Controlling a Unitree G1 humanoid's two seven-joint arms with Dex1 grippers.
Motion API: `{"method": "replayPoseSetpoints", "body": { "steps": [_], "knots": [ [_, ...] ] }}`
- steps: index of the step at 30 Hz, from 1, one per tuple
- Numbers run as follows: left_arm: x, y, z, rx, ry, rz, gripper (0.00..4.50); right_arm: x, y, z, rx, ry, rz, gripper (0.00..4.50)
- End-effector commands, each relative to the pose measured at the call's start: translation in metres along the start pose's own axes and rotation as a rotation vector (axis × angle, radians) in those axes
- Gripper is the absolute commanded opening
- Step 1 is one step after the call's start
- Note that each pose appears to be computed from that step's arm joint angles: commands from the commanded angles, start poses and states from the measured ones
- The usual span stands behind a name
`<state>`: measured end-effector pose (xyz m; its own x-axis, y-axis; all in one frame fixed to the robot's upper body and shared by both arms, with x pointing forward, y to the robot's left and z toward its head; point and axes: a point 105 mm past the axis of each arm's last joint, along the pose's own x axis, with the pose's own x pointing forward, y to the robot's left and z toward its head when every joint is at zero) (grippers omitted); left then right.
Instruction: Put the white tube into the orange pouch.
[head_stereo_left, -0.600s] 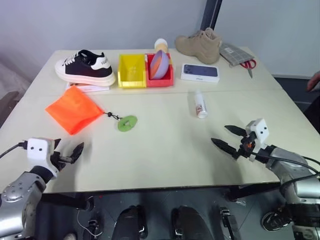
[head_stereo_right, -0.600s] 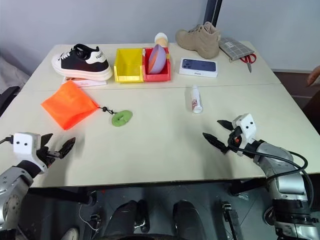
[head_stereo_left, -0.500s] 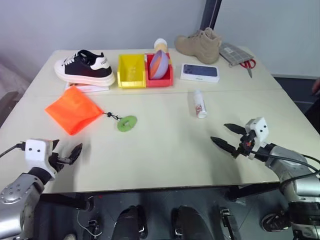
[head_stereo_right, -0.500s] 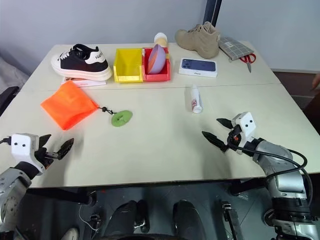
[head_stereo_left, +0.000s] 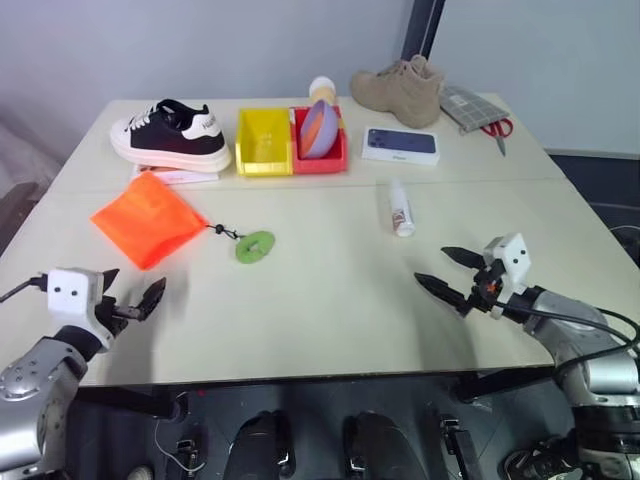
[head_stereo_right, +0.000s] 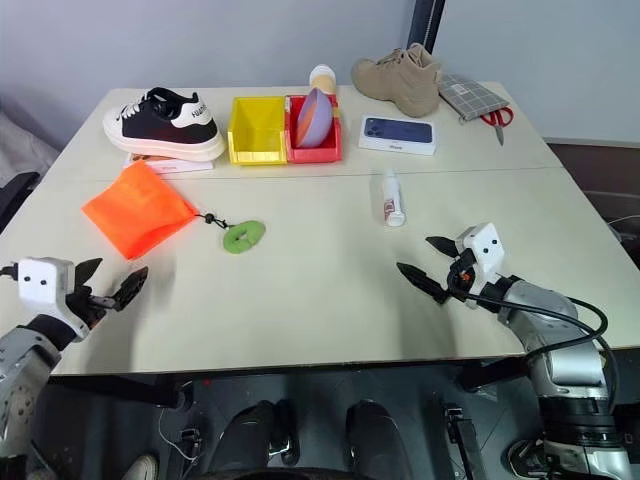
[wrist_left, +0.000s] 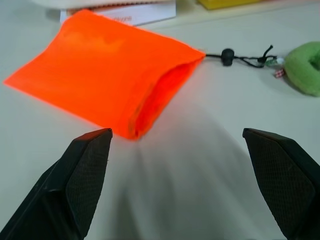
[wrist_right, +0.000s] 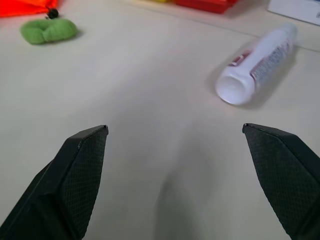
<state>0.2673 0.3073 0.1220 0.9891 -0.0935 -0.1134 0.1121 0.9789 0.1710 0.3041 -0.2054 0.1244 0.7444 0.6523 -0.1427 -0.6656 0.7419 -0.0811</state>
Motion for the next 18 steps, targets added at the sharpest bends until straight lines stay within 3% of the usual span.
{"method": "replayPoseSetpoints", "body": {
  "steps": [1,8,18],
  "knots": [
    [0.008,0.007,0.013,0.168,-0.021,0.058,4.50,0.006,0.011,0.013,-0.019,-0.045,0.039,4.47],
    [0.040,0.012,0.027,0.500,-0.035,0.183,4.50,0.025,0.040,0.016,0.003,-0.087,0.137,4.47],
    [0.074,0.003,0.026,0.633,-0.050,0.180,4.50,0.037,0.062,0.016,0.033,-0.119,0.189,4.47]
  ]
}}
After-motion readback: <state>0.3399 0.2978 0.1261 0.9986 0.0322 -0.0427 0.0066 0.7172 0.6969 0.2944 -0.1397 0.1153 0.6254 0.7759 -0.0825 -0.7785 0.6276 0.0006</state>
